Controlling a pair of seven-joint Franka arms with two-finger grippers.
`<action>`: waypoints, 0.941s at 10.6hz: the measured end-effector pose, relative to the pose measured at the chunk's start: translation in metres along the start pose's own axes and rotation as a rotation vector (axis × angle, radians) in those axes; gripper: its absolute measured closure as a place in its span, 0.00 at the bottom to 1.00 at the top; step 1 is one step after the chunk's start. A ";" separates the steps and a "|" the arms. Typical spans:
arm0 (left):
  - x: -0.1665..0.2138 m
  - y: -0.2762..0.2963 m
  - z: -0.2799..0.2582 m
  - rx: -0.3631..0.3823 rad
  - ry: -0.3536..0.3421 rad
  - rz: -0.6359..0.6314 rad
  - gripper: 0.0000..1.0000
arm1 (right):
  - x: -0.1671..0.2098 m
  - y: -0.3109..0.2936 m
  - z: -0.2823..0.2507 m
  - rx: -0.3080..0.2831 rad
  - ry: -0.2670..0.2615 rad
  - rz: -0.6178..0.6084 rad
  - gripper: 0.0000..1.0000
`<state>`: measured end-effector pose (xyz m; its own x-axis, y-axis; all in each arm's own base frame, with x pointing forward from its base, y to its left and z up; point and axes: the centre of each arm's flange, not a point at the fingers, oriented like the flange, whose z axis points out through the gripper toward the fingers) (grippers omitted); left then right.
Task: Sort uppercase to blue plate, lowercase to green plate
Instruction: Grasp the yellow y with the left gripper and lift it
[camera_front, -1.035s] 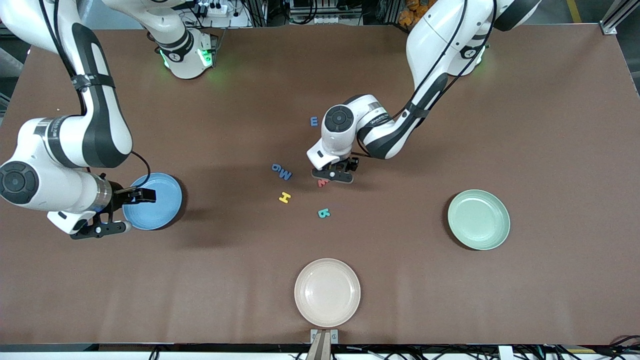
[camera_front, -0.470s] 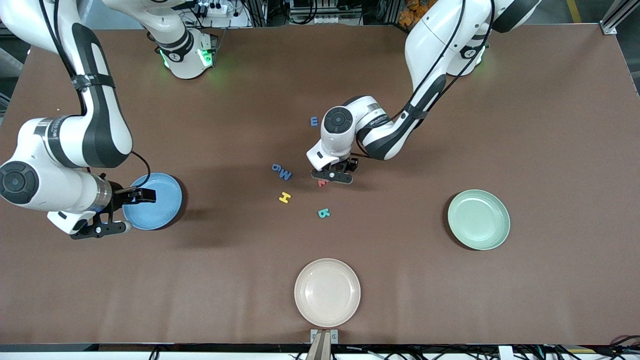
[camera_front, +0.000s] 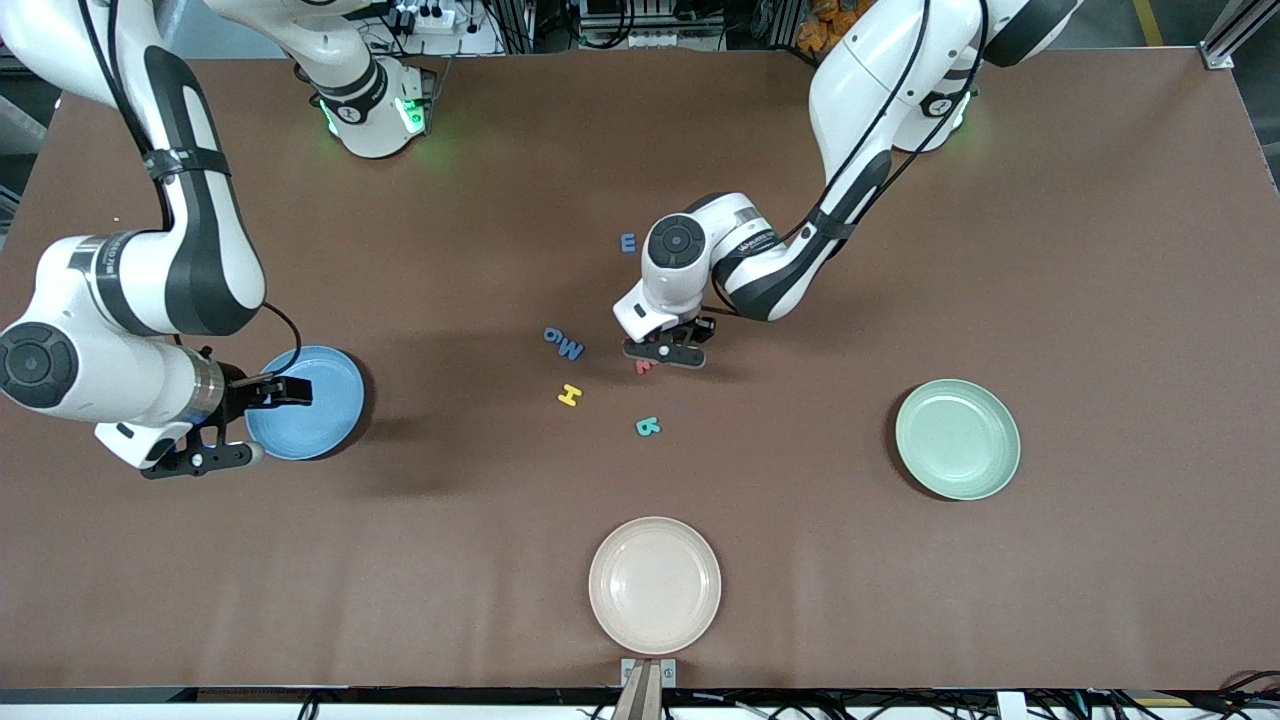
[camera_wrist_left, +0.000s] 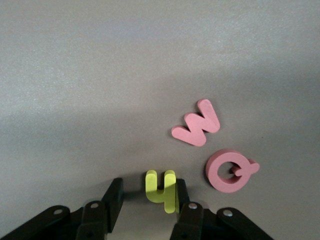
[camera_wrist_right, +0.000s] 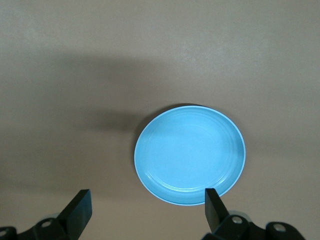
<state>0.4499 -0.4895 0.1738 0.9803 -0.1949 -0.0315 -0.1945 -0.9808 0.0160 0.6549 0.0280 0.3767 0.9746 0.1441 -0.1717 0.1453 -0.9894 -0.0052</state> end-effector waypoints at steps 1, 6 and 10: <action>0.001 0.000 -0.001 0.000 0.002 -0.001 0.60 | 0.000 0.000 0.000 0.000 0.000 0.000 0.00; 0.005 -0.001 -0.005 -0.004 0.012 -0.005 0.74 | 0.001 -0.011 0.000 0.022 0.003 -0.007 0.00; 0.059 -0.061 -0.091 0.011 0.104 -0.110 0.74 | 0.005 -0.022 0.003 0.032 0.010 -0.019 0.00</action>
<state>0.5224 -0.4407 0.2623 0.9938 -0.0851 0.0714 -0.0858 -0.9963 0.0067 0.6556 0.0502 0.3729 0.9735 0.1626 -0.1610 0.1583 -0.9866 -0.0396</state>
